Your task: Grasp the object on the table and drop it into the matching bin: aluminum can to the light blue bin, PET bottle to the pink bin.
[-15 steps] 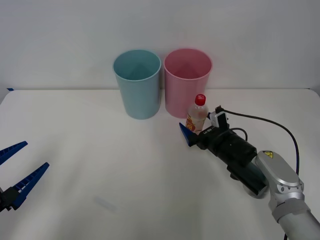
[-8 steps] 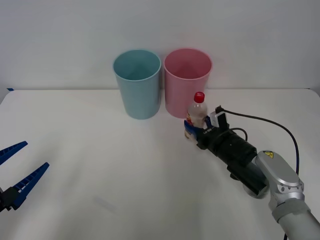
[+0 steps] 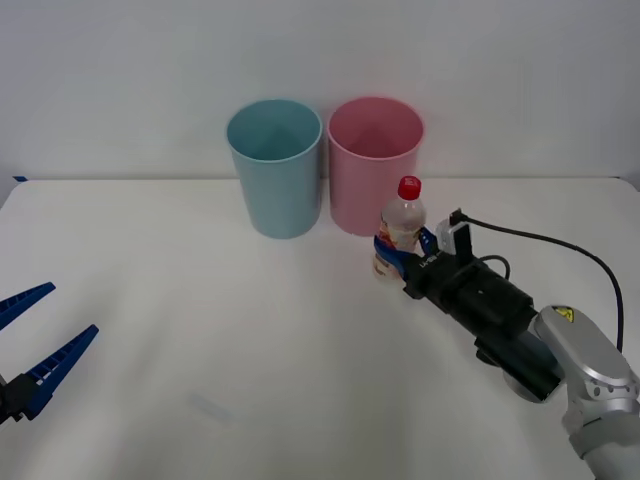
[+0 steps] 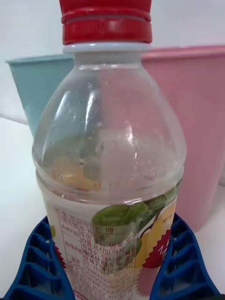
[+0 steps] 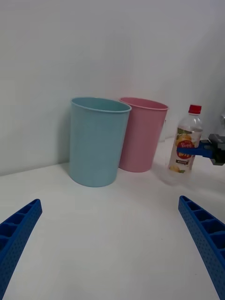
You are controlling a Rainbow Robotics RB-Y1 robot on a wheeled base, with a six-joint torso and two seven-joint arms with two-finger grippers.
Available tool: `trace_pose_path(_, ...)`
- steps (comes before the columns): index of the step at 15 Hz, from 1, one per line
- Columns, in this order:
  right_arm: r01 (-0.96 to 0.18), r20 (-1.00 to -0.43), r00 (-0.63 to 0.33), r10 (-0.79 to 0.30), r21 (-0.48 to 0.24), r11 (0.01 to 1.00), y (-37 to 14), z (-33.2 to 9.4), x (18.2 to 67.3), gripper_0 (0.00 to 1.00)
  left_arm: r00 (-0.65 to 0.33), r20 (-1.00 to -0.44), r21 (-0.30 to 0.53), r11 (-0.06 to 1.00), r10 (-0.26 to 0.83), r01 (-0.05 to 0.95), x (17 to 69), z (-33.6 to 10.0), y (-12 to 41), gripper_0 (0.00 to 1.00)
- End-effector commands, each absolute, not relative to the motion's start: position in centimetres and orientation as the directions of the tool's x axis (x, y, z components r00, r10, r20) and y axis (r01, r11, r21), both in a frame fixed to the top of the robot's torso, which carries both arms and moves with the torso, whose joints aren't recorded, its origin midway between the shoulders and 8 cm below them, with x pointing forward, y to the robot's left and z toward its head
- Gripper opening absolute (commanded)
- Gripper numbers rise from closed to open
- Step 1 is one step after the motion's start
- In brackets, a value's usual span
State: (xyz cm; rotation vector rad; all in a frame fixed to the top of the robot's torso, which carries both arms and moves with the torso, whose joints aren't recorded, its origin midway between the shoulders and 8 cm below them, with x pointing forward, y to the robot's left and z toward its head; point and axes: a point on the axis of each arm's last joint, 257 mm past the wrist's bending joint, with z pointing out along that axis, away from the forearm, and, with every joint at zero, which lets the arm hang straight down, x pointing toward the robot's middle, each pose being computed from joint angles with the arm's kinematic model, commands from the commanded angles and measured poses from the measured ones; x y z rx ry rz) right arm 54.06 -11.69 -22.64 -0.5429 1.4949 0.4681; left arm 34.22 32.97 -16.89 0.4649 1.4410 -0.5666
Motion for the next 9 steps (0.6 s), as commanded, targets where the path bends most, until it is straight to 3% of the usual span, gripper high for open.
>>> trace_pose_path(1, -0.622, -0.999, 0.038, 0.006, -0.019, 0.782, -11.7, -20.7, 52.5, 0.0, 0.041, -0.996, -0.039, 0.785, -0.082, 0.618, 34.2, -16.9, 33.0, 1.0)
trace_pose_path(9, -0.7, -0.985, 0.032, 0.172, 0.101, 0.707, -10.9, -12.4, 48.4, 0.0, 0.041, -0.996, -0.039, 0.785, -0.082, 0.618, 34.2, -16.9, 33.0, 1.0)
